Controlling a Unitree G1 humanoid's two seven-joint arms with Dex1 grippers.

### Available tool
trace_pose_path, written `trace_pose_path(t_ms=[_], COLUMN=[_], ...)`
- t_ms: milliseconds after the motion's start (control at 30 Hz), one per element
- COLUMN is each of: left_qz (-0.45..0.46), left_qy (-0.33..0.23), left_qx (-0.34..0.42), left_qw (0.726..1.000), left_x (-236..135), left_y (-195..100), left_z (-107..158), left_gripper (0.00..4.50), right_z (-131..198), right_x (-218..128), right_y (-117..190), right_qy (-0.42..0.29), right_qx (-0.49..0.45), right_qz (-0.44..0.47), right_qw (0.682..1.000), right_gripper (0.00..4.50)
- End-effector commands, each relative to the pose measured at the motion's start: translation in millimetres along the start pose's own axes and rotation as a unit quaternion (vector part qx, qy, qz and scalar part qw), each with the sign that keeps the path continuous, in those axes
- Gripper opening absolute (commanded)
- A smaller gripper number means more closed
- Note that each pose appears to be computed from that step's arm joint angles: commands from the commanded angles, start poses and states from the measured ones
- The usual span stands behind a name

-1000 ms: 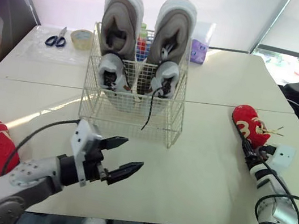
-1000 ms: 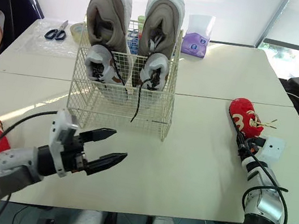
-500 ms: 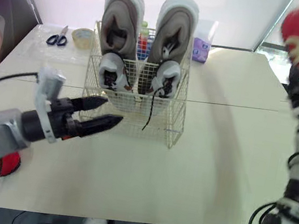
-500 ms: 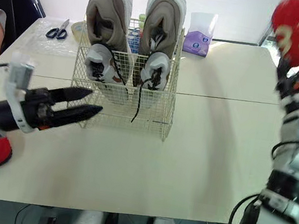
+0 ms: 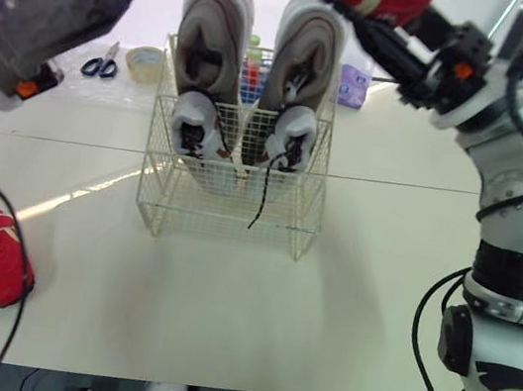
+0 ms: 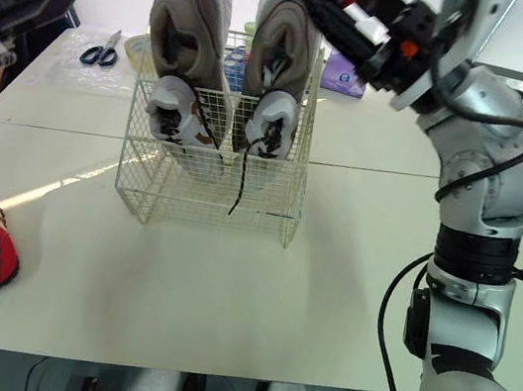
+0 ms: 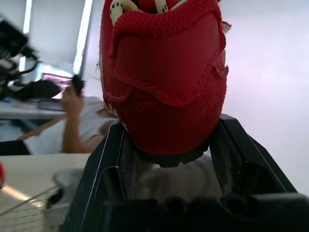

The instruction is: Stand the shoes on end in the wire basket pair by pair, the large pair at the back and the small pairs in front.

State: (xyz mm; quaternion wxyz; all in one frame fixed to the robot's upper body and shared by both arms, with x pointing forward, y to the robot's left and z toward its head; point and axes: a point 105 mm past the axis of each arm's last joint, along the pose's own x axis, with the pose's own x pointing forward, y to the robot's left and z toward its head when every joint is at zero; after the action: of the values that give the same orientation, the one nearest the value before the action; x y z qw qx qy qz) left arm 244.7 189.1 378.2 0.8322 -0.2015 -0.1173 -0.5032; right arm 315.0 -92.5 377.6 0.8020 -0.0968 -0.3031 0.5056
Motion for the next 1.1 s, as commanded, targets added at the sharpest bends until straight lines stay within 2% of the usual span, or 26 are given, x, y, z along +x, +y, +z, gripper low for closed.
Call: trace_pose_path(t_ms=[33, 367, 500, 567, 633, 800, 833, 900, 967, 1000, 1067, 1100], left_qz=[-0.032, -0.056, -0.059, -0.061, -0.062, -0.061, -0.059, -0.055, -0.053, -0.052, -0.046, -0.042], left_qy=[-0.011, -0.015, 0.009, 0.01, 0.01, 0.005, 0.001, -0.012, -0.046, -0.063, -0.104, -0.128], left_qx=[-0.005, -0.038, -0.041, -0.05, -0.054, -0.063, -0.064, -0.069, -0.078, -0.081, -0.081, -0.081], left_qw=[0.999, 0.998, 0.997, 0.997, 0.997, 0.996, 0.996, 0.996, 0.994, 0.993, 0.99, 0.988], left_x=[6.1, 23.6, 28.5, 27.5, 26.3, 25.1, 25.1, 25.5, 25.4, 24.7, 21.2, 18.8], left_y=[-11.2, -6.1, 0.0, 3.1, 5.1, 7.6, 8.4, 9.9, 11.0, 10.7, 9.6, 9.2], left_z=[7.9, 4.0, -5.3, -7.1, -7.7, -7.8, -7.4, -5.4, 1.0, 4.3, 13.0, 17.9], left_gripper=[4.5, 4.5, 4.5, 3.96, 3.16, 0.64, 0.31, 0.29, 0.29, 0.29, 0.29, 0.29], right_z=[20.9, 1.4, -0.8, -1.1, -1.9, -4.1, -4.9, -5.9, -9.5, -9.7, -11.5, -14.0], right_x=[10.5, 19.1, 21.3, 21.1, 20.2, 17.9, 17.4, 15.9, 9.8, 5.4, -7.8, -15.4], right_y=[12.7, 39.2, 43.0, 42.4, 41.5, 40.8, 40.4, 39.4, 34.2, 27.7, 10.5, 2.3], right_qy=[-0.036, 0.003, 0.013, 0.013, 0.015, 0.02, 0.022, 0.025, 0.032, 0.029, 0.015, 0.003], right_qx=[-0.039, -0.093, -0.121, -0.124, -0.126, -0.129, -0.129, -0.128, -0.098, -0.077, -0.012, 0.028], right_qz=[0.039, 0.108, 0.118, 0.116, 0.112, 0.108, 0.107, 0.104, 0.092, 0.069, 0.005, -0.034], right_qw=[0.998, 0.99, 0.986, 0.985, 0.986, 0.986, 0.986, 0.986, 0.99, 0.994, 1.0, 0.999], right_gripper=[1.78, 1.78, 1.78, 1.78, 1.78, 1.78, 1.78, 1.78, 2.83, 3.21, 4.27, 4.43])
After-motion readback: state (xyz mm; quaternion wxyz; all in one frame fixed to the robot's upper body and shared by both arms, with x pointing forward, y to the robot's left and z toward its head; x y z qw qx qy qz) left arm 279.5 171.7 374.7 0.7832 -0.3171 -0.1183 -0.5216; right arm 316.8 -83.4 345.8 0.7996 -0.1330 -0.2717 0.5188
